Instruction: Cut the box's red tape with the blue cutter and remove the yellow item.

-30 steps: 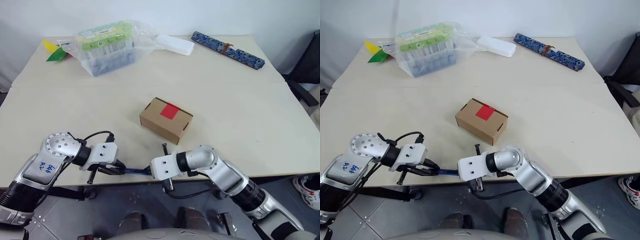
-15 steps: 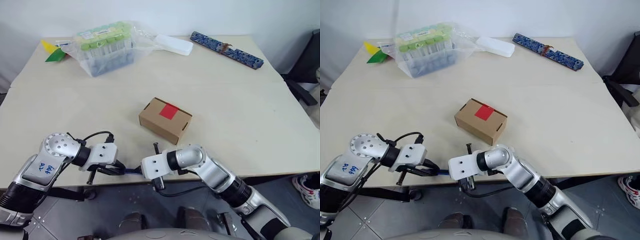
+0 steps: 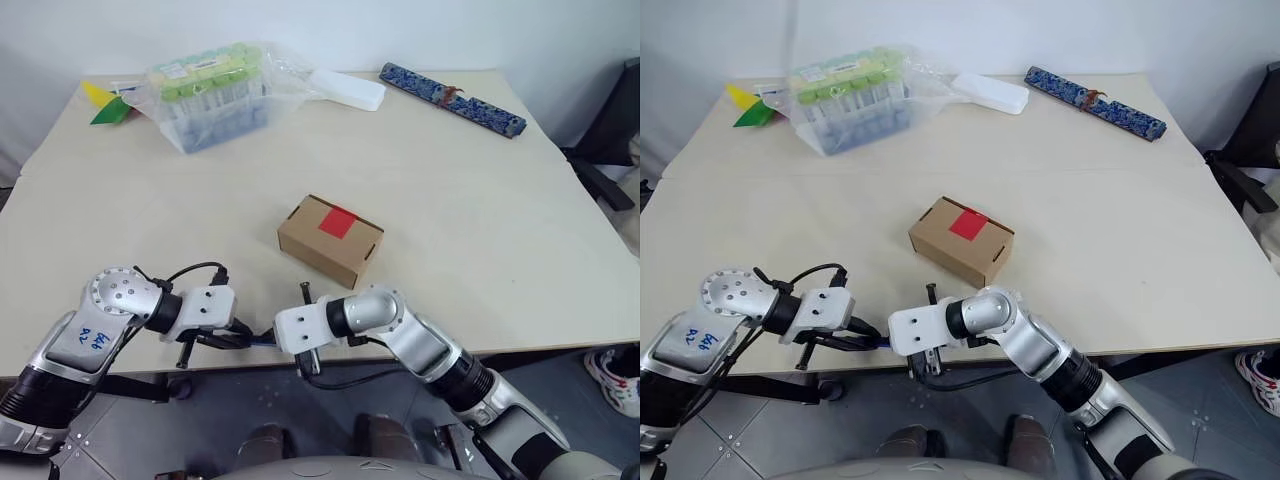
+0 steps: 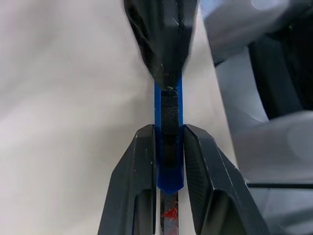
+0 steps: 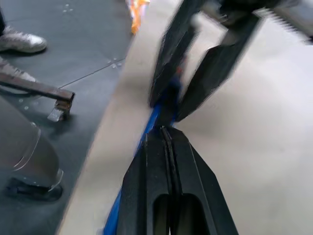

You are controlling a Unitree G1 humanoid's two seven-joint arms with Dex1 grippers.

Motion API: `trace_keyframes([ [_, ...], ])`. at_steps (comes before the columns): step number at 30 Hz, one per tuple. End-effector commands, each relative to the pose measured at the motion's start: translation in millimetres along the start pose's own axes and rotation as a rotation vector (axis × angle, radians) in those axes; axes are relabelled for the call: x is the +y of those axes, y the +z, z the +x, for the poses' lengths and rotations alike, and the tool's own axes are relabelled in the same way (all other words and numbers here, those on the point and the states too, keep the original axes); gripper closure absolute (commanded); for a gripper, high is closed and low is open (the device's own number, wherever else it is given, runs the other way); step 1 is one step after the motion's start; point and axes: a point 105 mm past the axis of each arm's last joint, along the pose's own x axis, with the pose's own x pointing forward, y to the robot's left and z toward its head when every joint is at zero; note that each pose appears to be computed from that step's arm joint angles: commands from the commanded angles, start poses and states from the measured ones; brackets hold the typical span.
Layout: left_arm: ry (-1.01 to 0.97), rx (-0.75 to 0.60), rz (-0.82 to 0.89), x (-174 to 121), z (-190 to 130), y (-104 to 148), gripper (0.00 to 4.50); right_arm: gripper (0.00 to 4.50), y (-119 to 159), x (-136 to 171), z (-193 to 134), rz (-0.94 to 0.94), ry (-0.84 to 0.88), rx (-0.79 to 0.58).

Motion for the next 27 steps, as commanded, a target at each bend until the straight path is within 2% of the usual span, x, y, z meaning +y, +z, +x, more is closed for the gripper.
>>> trace_keyframes([
  [1,0.137,-0.042,0.016,16.3,-7.6,-1.3,4.04,4.47,20.8,-21.4,-35.4,0.084,-0.117,-0.079],
  [4,0.283,-0.098,0.071,33.3,-19.3,1.2,4.04,4.47,34.3,-32.9,-78.9,0.232,-0.187,-0.132],
  [7,0.363,-0.154,0.072,40.6,-29.7,7.3,4.04,3.89,41.7,-36.2,-105.9,0.334,-0.193,-0.133],
  [13,0.532,-0.337,0.130,58.4,-57.8,32.1,4.04,1.83,50.7,-70.9,-150.7,0.485,-0.302,-0.110],
  [18,0.623,-0.459,0.206,68.1,-76.1,51.4,4.04,0.06,57.9,-97.4,-164.9,0.567,-0.347,-0.069],
  [22,0.674,-0.487,0.332,78.5,-75.2,67.9,4.04,0.06,59.2,-125.4,-161.4,0.722,-0.368,-0.034],
  [27,0.697,-0.520,0.408,84.8,-71.1,78.6,4.04,0.06,55.8,-140.7,-150.2,0.831,-0.361,-0.002],
])
